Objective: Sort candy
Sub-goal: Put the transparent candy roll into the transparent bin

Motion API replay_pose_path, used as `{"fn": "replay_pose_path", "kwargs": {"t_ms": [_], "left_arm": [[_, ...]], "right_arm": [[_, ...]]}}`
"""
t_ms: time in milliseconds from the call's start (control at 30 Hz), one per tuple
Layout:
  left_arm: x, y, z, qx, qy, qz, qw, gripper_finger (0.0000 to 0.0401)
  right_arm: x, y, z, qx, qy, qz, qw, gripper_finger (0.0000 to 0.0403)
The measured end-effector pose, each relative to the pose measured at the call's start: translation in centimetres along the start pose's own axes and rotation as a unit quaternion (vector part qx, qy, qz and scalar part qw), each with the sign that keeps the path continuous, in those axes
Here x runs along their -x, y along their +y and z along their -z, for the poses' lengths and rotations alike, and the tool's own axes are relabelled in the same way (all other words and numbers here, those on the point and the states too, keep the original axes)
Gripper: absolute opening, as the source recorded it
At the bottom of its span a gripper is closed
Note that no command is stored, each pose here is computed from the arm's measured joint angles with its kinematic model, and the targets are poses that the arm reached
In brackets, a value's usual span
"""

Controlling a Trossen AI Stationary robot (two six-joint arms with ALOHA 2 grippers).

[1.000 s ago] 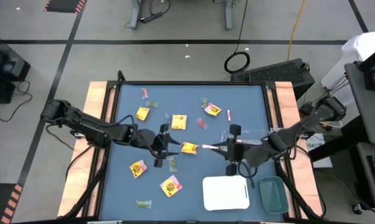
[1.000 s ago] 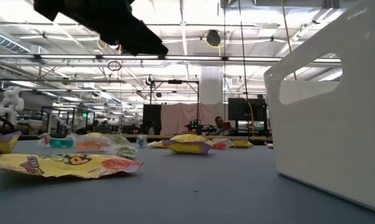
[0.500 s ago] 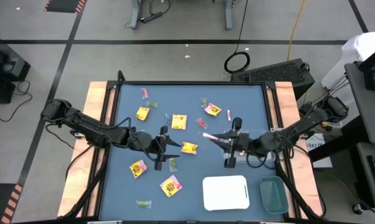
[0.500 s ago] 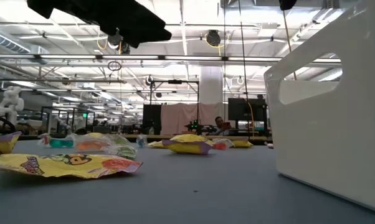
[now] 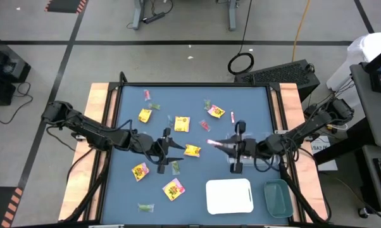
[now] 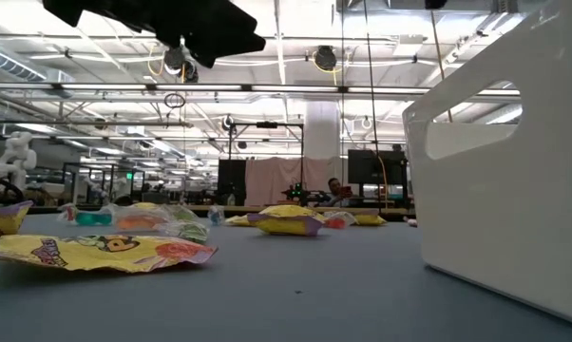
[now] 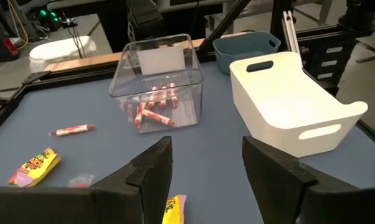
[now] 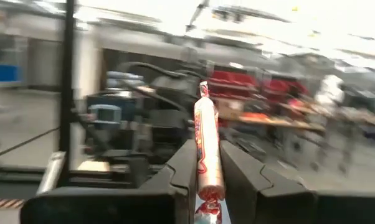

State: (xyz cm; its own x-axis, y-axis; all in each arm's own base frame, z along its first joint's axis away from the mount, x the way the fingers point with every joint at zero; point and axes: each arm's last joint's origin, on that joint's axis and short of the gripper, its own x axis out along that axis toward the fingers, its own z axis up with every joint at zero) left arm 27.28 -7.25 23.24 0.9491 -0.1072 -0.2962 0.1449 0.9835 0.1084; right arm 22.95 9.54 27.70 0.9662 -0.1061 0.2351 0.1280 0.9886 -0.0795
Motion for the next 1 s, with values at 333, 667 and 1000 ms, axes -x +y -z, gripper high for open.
{"fn": "replay_pose_path", "kwargs": {"t_ms": [333,667,1000], "left_arm": [[0.0,0.0,-0.2,0.002,-0.009,0.000,1.000,0.0199],[0.0,0.0,-0.2,0.002,-0.010,0.000,1.000,0.0199],[0.0,0.0,-0.2,0.005,-0.010,0.000,1.000,0.0199]], "right_arm": [[0.1,0.8,0.2,0.067,-0.015,-0.121,0.990,0.0052],[0.2,1.0,1.2,0.138,0.022,-0.135,0.981,0.0052],[0.2,1.0,1.2,0.125,0.027,-0.137,0.982,0.0052]]}}
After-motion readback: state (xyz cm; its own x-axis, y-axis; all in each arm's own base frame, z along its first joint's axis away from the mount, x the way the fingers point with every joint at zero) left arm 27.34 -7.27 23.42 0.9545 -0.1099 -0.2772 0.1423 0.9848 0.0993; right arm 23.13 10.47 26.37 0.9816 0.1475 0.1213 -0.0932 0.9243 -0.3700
